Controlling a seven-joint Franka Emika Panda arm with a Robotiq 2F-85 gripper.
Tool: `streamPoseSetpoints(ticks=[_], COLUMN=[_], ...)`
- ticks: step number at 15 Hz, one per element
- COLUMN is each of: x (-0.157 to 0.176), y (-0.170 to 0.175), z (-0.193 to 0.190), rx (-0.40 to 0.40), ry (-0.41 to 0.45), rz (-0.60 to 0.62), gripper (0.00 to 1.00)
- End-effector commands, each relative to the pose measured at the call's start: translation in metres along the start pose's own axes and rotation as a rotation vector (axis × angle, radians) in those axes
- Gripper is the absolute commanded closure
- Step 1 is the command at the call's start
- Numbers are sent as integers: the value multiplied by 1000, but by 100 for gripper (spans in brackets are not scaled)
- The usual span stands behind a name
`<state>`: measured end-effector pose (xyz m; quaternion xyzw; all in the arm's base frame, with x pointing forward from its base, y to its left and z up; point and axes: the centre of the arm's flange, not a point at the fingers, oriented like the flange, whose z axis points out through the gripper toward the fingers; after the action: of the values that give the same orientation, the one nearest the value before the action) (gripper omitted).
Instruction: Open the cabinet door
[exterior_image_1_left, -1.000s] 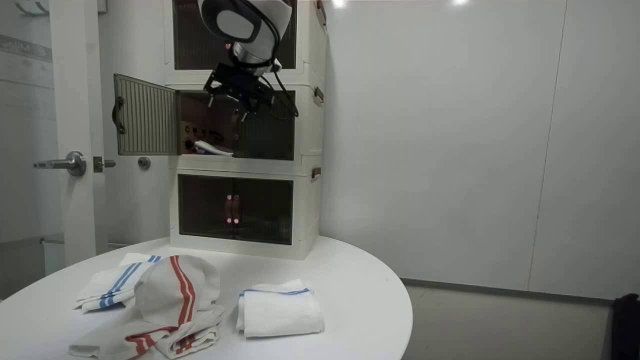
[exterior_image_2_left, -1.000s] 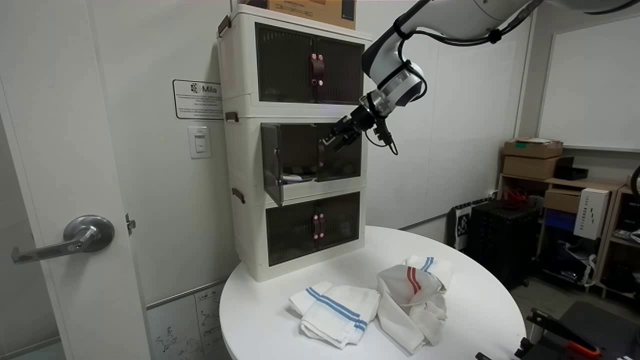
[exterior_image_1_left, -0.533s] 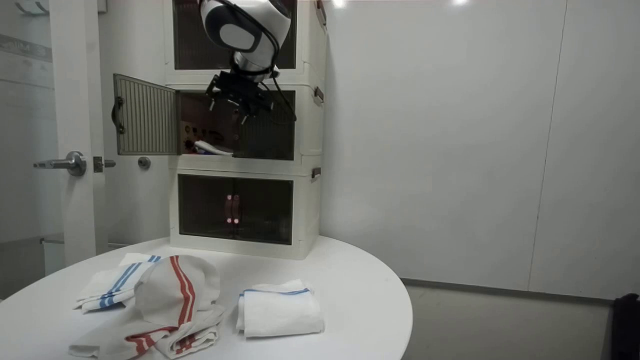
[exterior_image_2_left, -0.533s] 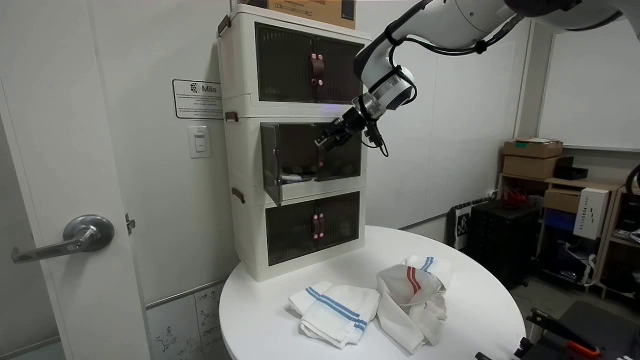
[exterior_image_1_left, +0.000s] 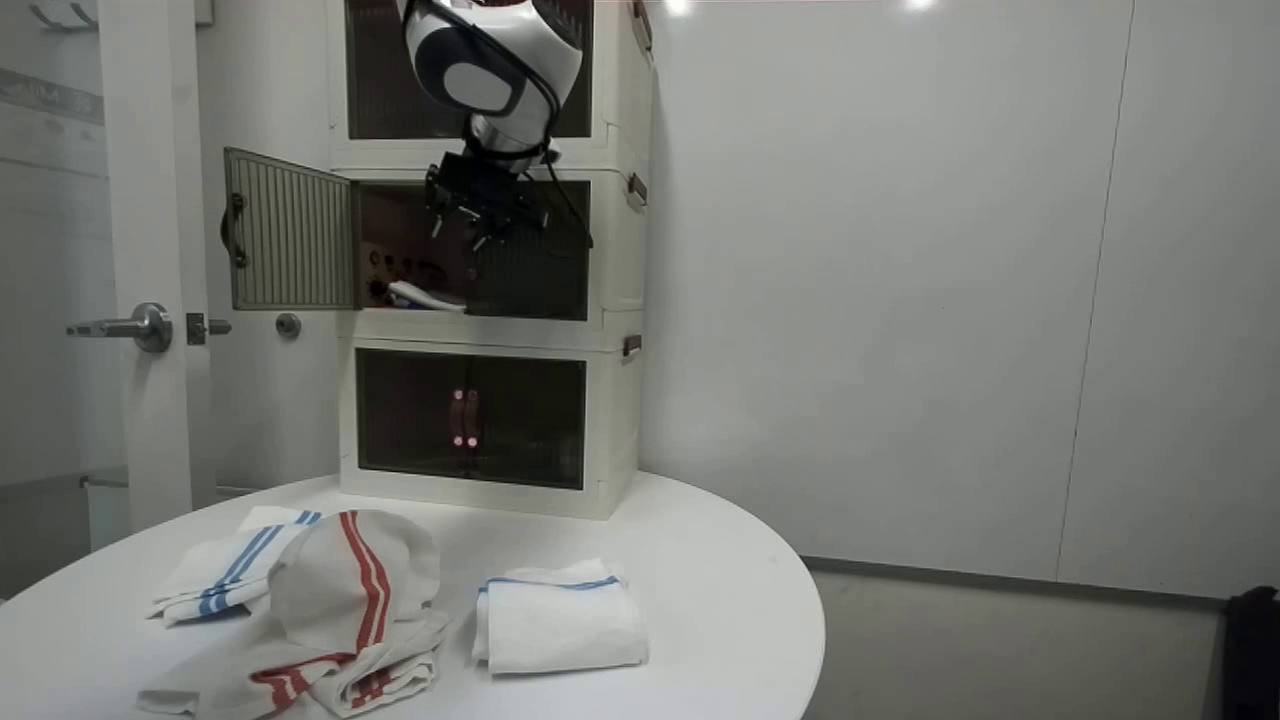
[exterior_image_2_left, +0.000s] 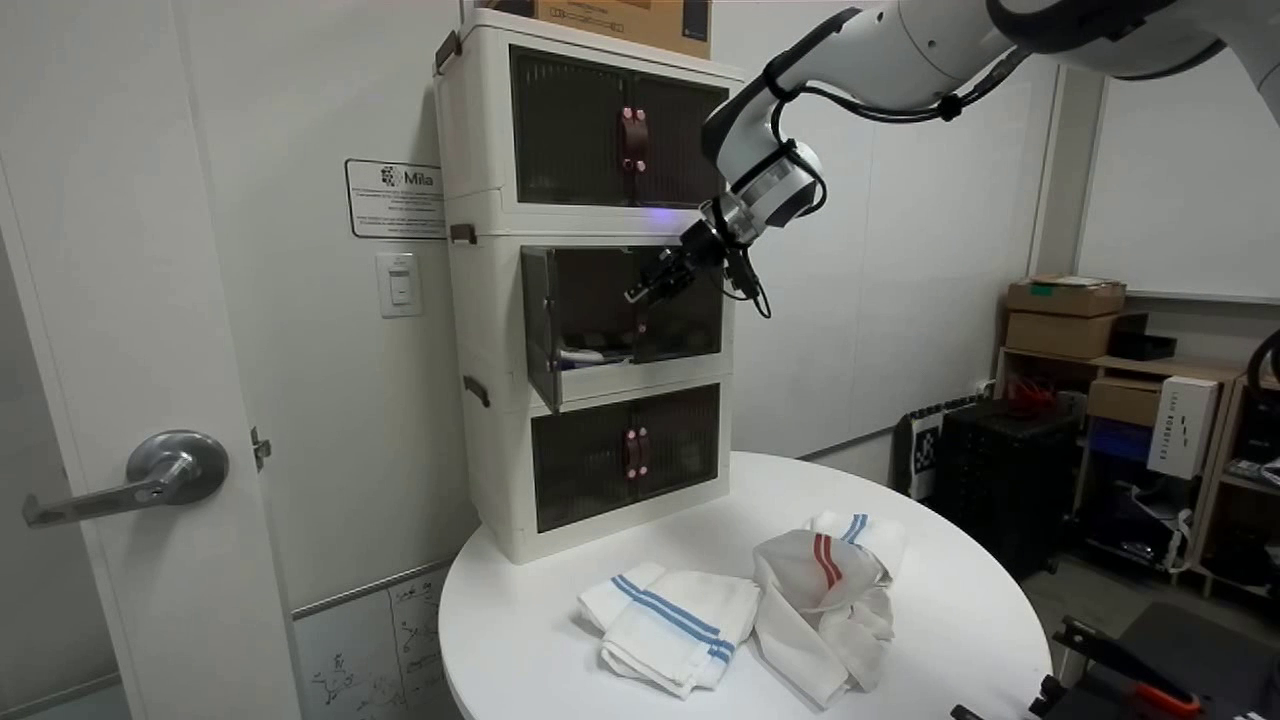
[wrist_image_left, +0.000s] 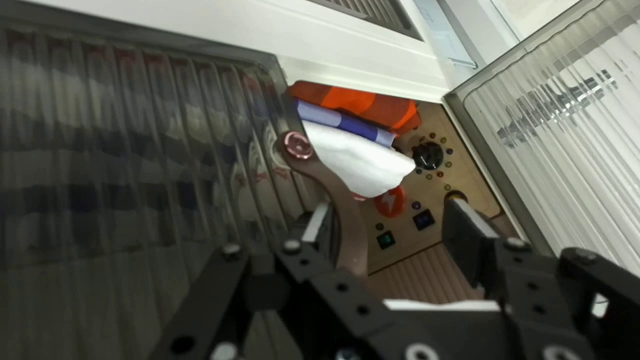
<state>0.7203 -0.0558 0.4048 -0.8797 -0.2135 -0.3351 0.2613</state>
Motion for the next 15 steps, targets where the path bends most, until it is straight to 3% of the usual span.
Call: streamPoseSetpoints(ticks=[1, 7, 10, 14, 15], x=[8, -3, -13, -17, -18], y=[2, -5, -17, -27, -27], z=[6, 8, 16, 22, 22], rx=[6, 20, 49, 65, 63], ry=[16, -26, -62, -86, -87], rz=[-22, -19, -27, -40, -42], gripper=[69, 57, 62, 61, 71])
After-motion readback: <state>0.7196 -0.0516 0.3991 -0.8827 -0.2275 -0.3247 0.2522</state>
